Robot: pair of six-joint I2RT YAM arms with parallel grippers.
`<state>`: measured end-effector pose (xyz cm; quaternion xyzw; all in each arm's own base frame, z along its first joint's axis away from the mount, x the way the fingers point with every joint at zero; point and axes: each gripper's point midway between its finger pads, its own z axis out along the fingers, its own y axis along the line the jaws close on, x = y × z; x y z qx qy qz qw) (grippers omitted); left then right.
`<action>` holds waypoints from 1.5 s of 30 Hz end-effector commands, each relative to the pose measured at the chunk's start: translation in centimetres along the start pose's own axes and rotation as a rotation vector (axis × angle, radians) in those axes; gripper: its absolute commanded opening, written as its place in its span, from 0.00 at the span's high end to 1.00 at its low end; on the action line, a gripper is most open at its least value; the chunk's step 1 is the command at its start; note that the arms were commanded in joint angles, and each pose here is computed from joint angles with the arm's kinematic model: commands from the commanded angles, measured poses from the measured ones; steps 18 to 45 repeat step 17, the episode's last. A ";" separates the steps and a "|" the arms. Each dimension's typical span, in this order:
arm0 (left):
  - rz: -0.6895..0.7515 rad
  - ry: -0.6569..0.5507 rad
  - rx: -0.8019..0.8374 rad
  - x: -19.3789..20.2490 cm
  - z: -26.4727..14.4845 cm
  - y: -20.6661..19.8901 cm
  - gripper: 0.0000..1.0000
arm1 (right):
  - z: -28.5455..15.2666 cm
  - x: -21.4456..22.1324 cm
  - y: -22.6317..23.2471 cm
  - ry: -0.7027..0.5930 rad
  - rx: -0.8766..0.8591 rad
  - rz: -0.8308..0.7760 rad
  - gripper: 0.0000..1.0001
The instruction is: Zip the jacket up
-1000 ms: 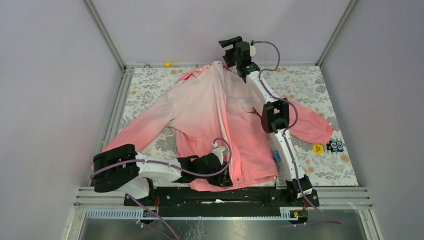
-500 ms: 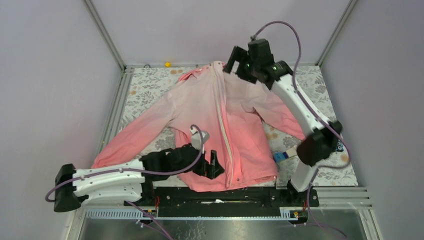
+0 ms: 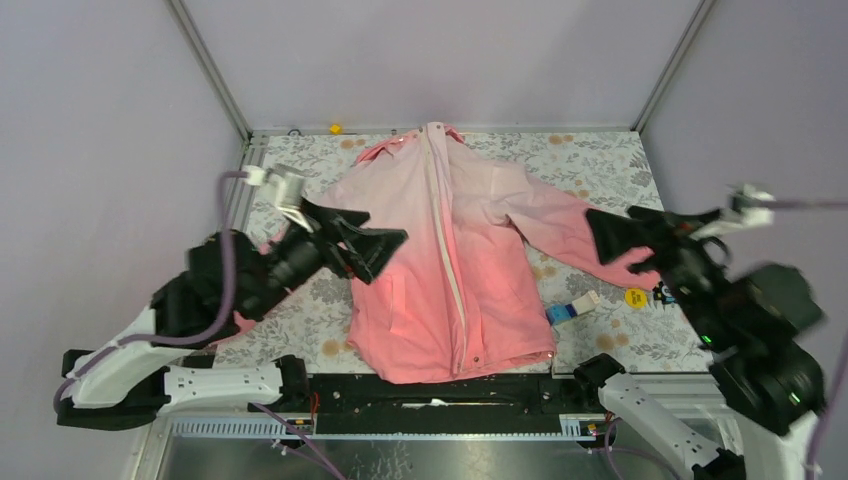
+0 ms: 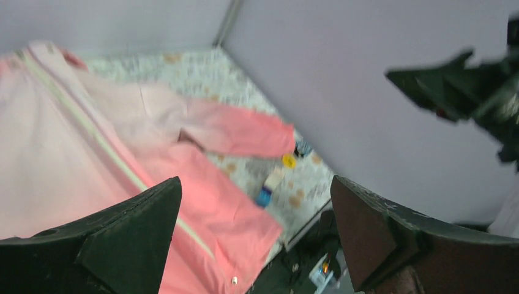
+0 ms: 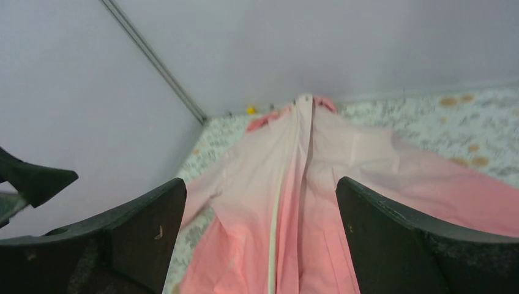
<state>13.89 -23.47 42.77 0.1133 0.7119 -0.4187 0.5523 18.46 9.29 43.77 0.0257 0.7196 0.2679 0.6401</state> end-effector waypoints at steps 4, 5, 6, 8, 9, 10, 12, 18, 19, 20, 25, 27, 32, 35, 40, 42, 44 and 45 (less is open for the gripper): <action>0.038 -0.299 0.022 -12.3 -6.6 -0.5 0.01 | -7.4 -5.9 -1.6 -0.211 0.072 -0.055 0.00; 0.035 -0.323 0.029 -13.3 -7.4 -0.5 0.01 | -8.3 -6.6 -1.8 -0.235 0.082 -0.059 0.00; 0.034 -0.343 0.033 -14.0 -8.2 -0.4 0.01 | -8.9 -7.1 -2.0 -0.250 0.094 -0.060 0.00; 0.031 -0.379 0.035 -15.3 -9.5 -0.2 0.01 | -9.9 -7.9 -2.1 -0.281 0.099 -0.062 0.00; 0.029 -0.394 0.034 -15.8 -10.1 0.0 0.01 | -10.4 -8.3 -2.1 -0.295 0.098 -0.061 0.00; 0.027 -0.408 0.031 -16.3 -10.7 0.2 0.01 | -10.7 -8.6 -2.1 -0.309 0.097 -0.058 0.01; 0.027 -0.426 0.024 -16.9 -11.5 0.5 0.01 | -11.0 -9.0 -2.2 -0.329 0.103 -0.055 0.00; 0.026 -0.456 0.017 -17.8 -12.8 1.1 0.01 | -10.0 -8.4 -2.6 -0.306 0.131 -0.069 0.01; 0.026 -0.456 0.017 -17.8 -12.8 1.1 0.01 | -10.0 -8.4 -2.6 -0.306 0.131 -0.069 0.01; 0.026 -0.456 0.017 -17.8 -12.8 1.1 0.01 | -10.0 -8.4 -2.6 -0.306 0.131 -0.069 0.01; 0.026 -0.456 0.017 -17.8 -12.8 1.1 0.01 | -10.0 -8.4 -2.6 -0.306 0.131 -0.069 0.01; 0.026 -0.456 0.017 -17.8 -12.8 1.1 0.01 | -10.0 -8.4 -2.6 -0.306 0.131 -0.069 0.01; 0.026 -0.456 0.017 -17.8 -12.8 1.1 0.01 | -10.0 -8.4 -2.6 -0.306 0.131 -0.069 0.01; 0.026 -0.456 0.017 -17.8 -12.8 1.1 0.01 | -10.0 -8.4 -2.6 -0.306 0.131 -0.069 0.01; 0.026 -0.456 0.017 -17.8 -12.8 1.1 0.01 | -10.0 -8.4 -2.6 -0.306 0.131 -0.069 0.01; 0.026 -0.456 0.017 -17.8 -12.8 1.1 0.01 | -10.0 -8.4 -2.6 -0.306 0.131 -0.069 0.01; 0.026 -0.456 0.017 -17.8 -12.8 1.1 0.01 | -10.0 -8.4 -2.6 -0.306 0.131 -0.069 0.01; 0.026 -0.456 0.017 -17.8 -12.8 1.1 0.01 | -10.0 -8.4 -2.6 -0.306 0.131 -0.069 0.01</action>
